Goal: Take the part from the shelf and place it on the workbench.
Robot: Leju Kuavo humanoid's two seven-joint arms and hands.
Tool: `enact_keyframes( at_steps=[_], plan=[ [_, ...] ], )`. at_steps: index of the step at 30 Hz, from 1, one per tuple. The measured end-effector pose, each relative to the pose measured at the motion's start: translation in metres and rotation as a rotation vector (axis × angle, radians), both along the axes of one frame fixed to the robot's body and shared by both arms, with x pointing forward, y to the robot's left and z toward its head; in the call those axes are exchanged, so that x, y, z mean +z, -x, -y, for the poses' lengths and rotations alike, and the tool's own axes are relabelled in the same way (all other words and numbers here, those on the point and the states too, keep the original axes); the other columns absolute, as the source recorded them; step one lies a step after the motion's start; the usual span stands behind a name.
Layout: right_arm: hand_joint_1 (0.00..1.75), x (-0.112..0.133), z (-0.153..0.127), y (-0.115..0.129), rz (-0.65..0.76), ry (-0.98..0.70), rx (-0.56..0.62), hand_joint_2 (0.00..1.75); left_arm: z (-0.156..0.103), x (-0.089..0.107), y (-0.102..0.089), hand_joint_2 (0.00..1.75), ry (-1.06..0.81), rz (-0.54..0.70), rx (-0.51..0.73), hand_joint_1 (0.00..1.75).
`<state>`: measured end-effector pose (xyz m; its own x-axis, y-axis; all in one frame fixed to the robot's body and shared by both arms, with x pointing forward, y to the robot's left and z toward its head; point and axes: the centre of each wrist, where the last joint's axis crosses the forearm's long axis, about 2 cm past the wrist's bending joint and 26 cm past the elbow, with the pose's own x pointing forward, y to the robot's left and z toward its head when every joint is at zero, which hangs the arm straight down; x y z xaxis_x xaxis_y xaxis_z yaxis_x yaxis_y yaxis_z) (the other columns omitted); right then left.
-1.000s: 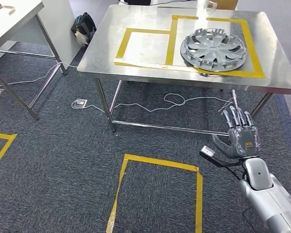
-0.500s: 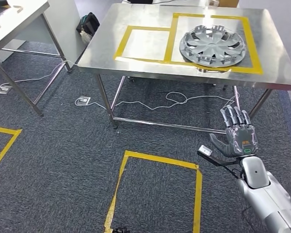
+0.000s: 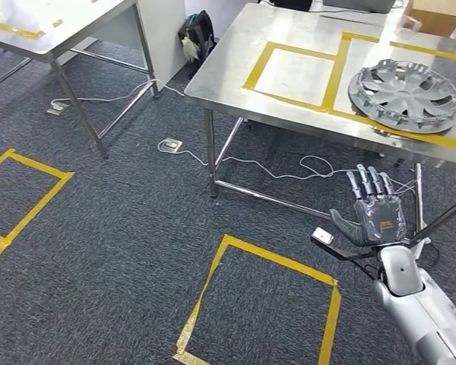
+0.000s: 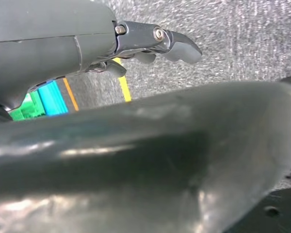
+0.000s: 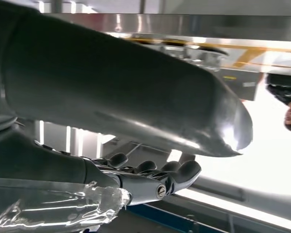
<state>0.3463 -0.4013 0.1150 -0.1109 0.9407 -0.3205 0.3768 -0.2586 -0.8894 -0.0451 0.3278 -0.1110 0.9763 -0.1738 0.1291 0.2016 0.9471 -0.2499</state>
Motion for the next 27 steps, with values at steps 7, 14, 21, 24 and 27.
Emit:
enact_keyframes(
  at_steps=[7, 14, 21, 24, 27],
  plan=[
    [0.00, 0.0009, -0.0004, -0.0009, 0.002, -0.006, 0.000, 0.00, 0.0014, 0.0002, 0.0042, 0.00, 0.002, -0.010, 0.007, 0.00],
    [0.00, -0.0012, -0.0007, 0.0007, -0.004, -0.007, 0.000, 0.00, 0.0030, 0.0000, 0.0019, 0.00, 0.004, -0.009, 0.008, 0.00],
    [0.00, 0.0011, 0.0018, -0.0004, -0.001, -0.005, -0.003, 0.00, 0.0036, -0.0001, 0.0013, 0.00, 0.005, -0.007, 0.015, 0.00],
    [0.00, 0.0015, 0.0021, -0.0004, 0.000, -0.007, -0.004, 0.00, 0.0036, 0.0000, 0.0029, 0.00, 0.005, -0.010, 0.017, 0.00],
    [0.00, -0.0015, 0.0041, 0.0028, -0.010, -0.006, -0.007, 0.00, 0.0035, -0.0001, 0.0017, 0.00, 0.005, -0.008, 0.019, 0.00]
  ],
)
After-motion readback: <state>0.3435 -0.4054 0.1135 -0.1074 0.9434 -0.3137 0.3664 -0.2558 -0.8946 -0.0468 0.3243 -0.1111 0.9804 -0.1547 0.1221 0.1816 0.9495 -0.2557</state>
